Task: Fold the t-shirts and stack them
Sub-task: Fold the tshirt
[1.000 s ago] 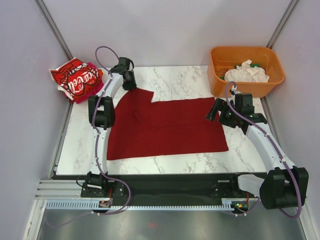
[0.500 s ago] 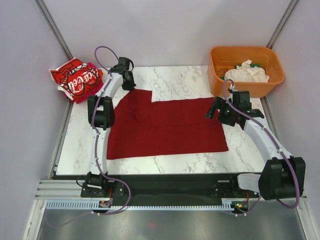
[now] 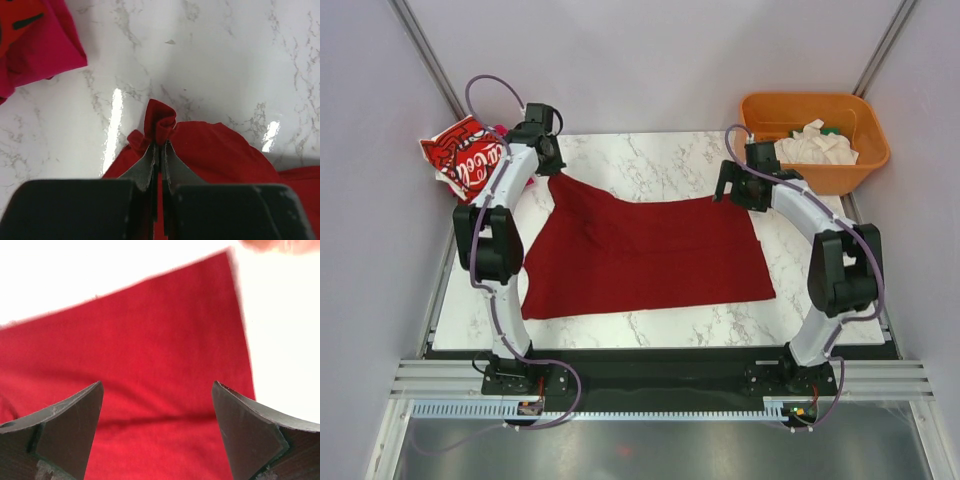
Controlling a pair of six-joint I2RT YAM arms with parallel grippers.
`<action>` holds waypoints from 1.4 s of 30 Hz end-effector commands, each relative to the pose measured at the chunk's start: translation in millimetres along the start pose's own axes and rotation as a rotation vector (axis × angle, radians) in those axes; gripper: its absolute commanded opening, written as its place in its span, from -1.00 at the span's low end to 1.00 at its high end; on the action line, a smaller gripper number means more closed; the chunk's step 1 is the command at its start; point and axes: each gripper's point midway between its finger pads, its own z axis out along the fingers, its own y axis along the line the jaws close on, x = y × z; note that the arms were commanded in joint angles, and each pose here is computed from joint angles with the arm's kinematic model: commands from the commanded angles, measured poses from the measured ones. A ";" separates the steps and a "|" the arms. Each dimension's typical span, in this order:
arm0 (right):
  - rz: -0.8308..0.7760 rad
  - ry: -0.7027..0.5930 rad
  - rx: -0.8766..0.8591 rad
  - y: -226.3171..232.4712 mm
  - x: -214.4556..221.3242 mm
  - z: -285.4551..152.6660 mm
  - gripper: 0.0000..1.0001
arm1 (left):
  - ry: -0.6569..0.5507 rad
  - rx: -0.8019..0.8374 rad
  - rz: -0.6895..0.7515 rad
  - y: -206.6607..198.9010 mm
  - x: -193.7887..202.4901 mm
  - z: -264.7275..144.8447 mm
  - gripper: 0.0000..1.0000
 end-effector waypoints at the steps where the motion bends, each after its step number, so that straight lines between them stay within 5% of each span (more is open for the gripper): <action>1: -0.050 -0.086 0.022 14.3 -38.0 15.9 0.95 | -0.025 -0.112 0.017 37.5 -1.6 -9.0 -0.95; 10: -0.114 -0.103 0.040 36.6 -64.3 61.4 0.95 | -0.009 -0.086 0.011 47.1 -3.1 -5.4 -0.95; 25: -0.156 -0.083 0.301 -2.7 -66.4 135.6 0.77 | 0.013 -0.033 -0.012 35.0 -0.8 6.7 -0.95; 34: -0.146 -0.010 0.286 -6.0 -40.0 155.9 -0.19 | 0.028 -0.025 -0.025 31.8 1.9 15.3 -0.96; 42: -0.160 -0.078 0.243 9.7 -70.6 133.0 -1.00 | -0.022 0.059 0.011 13.4 -26.8 19.7 -0.95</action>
